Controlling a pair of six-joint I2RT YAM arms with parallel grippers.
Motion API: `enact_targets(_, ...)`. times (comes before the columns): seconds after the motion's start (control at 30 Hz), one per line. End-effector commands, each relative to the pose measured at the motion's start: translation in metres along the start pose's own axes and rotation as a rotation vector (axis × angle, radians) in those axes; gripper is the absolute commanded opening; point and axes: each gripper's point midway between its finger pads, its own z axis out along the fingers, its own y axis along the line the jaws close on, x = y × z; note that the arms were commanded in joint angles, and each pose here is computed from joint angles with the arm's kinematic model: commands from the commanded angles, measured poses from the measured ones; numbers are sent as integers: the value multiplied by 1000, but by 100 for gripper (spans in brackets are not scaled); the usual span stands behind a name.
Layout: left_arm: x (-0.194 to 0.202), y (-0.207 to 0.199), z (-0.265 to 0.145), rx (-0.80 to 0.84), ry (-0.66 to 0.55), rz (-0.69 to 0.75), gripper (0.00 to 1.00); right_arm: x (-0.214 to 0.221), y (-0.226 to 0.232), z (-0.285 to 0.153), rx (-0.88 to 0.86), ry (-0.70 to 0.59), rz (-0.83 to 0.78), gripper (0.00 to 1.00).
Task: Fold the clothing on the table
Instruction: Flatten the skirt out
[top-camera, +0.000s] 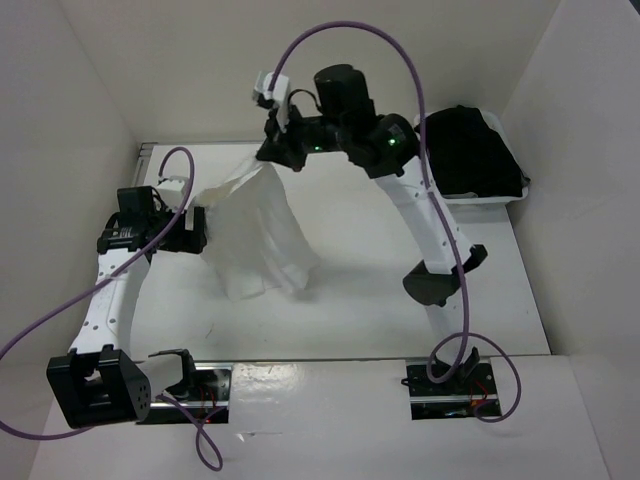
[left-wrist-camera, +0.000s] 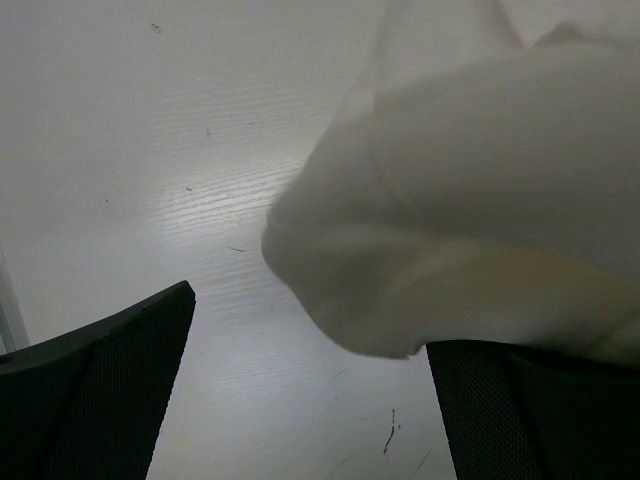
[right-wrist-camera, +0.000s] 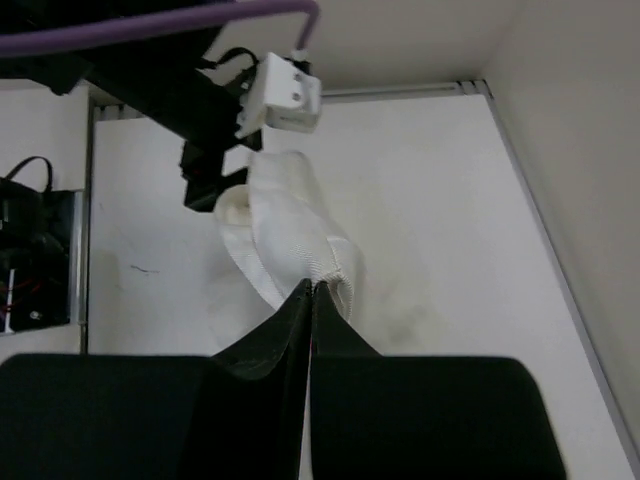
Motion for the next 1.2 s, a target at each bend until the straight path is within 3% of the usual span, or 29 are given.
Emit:
enact_targets(0.0, -6, -1, 0, 8, -32, -14, 99, 48, -50, -15, 126, 127, 53, 0)
enact_targets(0.13, -6, -3, 0, 18, -34, -5, 99, 132, -135, -32, 433, 323, 182, 0)
enact_targets(0.17, -6, -3, 0, 18, -34, -5, 99, 174, -145, -29, 472, 414, 236, 0)
enact_targets(0.23, -6, -3, 0, 18, -34, -5, 99, 211, -163, -35, 569, 499, 246, 0)
enact_targets(0.27, -6, -3, 0, 18, -34, -5, 99, 241, -161, -41, 608, 587, 258, 0)
enact_targets(0.33, -6, -3, 0, 18, -34, -5, 99, 239, -163, -44, 641, 550, 239, 0)
enact_targets(0.57, -6, -4, 0, 27, -36, -5, 99, 328, -156, -55, 720, 787, 245, 0)
enact_targets(0.7, -6, -4, 0, 27, -36, -5, 99, 363, -152, -38, 757, 913, 229, 0)
enact_targets(0.77, -6, -3, 0, 18, -34, -5, 99, 355, -141, -8, 704, 907, 213, 0)
enact_targets(0.87, -6, -3, 0, 18, -34, -5, 99, 282, -114, 47, 459, 650, 264, 0)
enact_targets(0.9, -6, -3, 0, 18, -34, -5, 99, 219, -110, 56, 370, 468, 260, 0)
enact_targets(0.93, -6, -3, 0, 18, -34, -5, 99, 164, -83, 54, 117, 266, 312, 0)
enact_targets(0.97, -6, 0, 0, 12, -34, -11, 99, 102, -77, 39, 9, 88, 278, 0)
enact_targets(1.03, -6, 2, -1, 14, -37, -18, 99, 35, -43, 8, -250, -113, 232, 0)
enact_targets(1.17, -7, 3, -7, 29, -55, -26, 99, -30, 2, -52, -333, -229, 38, 0)
